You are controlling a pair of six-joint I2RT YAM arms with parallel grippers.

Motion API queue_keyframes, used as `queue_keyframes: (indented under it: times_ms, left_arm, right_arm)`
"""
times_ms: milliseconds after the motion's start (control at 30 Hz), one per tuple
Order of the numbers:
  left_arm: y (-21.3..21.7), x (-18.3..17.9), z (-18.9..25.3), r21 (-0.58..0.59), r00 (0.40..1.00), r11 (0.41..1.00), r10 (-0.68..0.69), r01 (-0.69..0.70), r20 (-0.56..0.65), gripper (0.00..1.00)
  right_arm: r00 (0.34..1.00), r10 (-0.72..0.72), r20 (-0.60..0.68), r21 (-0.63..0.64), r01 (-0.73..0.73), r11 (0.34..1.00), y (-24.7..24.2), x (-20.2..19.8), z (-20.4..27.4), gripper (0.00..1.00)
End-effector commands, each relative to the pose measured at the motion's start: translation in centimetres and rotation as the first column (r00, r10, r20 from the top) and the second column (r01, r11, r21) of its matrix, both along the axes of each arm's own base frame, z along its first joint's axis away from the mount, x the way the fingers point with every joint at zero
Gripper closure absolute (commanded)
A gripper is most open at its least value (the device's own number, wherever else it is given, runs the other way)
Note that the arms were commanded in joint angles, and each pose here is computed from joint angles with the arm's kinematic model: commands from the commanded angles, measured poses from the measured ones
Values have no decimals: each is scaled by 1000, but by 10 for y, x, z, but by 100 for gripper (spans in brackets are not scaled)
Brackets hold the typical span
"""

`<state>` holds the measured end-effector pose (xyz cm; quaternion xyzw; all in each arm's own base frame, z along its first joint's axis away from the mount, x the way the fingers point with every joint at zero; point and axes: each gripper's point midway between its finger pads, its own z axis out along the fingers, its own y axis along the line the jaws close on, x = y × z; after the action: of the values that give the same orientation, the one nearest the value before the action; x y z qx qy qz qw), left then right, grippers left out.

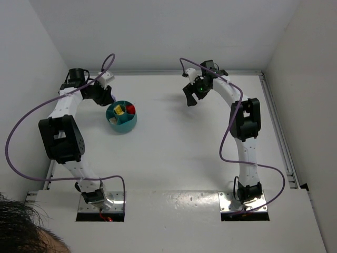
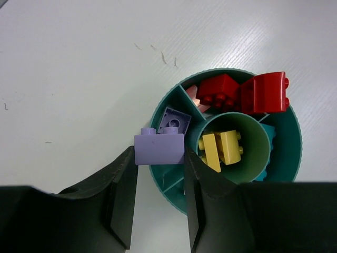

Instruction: Sort the legos into containers by color

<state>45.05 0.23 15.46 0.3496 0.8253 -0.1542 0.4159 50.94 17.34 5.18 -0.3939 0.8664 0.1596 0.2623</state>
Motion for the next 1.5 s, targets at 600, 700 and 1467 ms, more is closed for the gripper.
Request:
queue_keyframes:
  times_ms: [600, 700, 1467]
  left_arm:
    - [-10, 2, 17, 22, 990, 991, -134, 133, 46, 22]
    - [-7, 13, 50, 11, 986, 996, -85, 85, 143, 22]
    - [-34, -2, 50, -180, 830, 811, 532, -557, -167, 0]
  right_arm:
    - [995, 28, 91, 54, -33, 998, 7, 13, 15, 17]
    - [989, 16, 150, 83, -29, 996, 9, 10, 30, 17]
    - [878, -425, 222, 328, 344, 880, -54, -51, 118, 15]
